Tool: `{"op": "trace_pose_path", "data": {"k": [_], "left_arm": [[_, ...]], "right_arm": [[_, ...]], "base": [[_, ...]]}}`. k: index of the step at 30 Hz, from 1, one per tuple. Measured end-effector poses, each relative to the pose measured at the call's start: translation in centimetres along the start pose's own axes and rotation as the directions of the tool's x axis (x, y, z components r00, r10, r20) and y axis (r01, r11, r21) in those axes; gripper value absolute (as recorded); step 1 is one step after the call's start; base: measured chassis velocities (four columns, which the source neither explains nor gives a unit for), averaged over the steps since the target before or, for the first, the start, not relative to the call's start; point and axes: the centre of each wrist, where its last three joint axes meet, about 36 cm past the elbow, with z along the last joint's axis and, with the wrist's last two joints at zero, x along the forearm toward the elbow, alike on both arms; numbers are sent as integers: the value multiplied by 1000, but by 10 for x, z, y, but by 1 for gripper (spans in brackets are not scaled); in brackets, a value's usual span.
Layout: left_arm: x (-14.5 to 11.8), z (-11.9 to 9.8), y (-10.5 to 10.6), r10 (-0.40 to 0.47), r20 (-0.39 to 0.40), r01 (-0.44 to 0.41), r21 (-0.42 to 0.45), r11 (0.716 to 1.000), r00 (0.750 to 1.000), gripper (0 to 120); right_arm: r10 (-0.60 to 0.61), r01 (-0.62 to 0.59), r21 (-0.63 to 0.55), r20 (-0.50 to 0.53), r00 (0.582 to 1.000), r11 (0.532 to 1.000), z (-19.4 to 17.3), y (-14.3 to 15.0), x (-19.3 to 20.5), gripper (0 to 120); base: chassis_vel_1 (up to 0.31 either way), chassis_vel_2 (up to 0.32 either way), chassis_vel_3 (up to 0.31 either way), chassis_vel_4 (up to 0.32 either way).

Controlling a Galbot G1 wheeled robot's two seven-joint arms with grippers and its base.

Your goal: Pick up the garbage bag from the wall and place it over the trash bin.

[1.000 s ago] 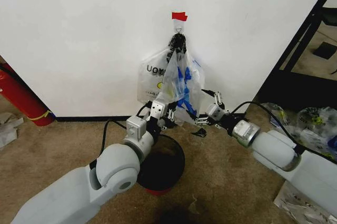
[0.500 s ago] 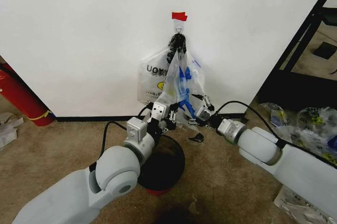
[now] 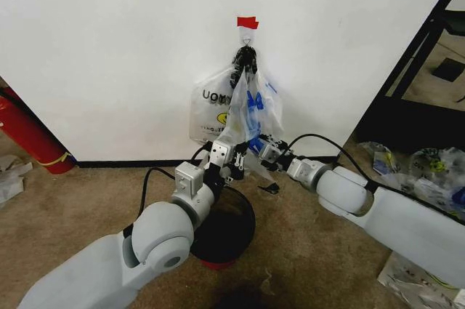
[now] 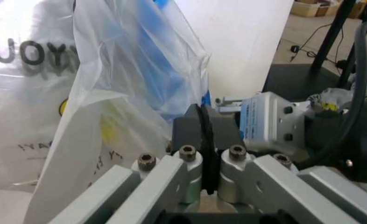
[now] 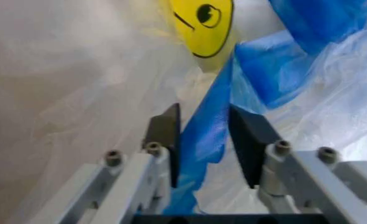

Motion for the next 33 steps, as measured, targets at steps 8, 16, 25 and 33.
{"op": "trace_pose_path", "data": {"k": [8, 16, 25, 33], "left_arm": [[-1, 1, 5, -22, -2, 22, 4, 1000, 1000, 0], [-8, 2, 19, -73, 0, 73, 21, 997, 997, 0], [-13, 11, 32, -120, -9, 121, 70, 990, 993, 13], [5, 9, 35, -96, 18, 96, 9, 995, 995, 43]], "right_arm": [[57, -57, -83, -8, 998, 995, 6, 0, 9, 0], [242, -195, -373, 83, 967, 907, 19, 2, 46, 0], [457, -201, -684, 215, 863, 701, -4, -4, 87, 0], [527, -231, -731, 200, 826, 641, -10, -1, 98, 0]], "base": [[0, 0, 0, 0], [0, 0, 0, 0], [0, 0, 0, 0], [0, 0, 0, 0]]}}
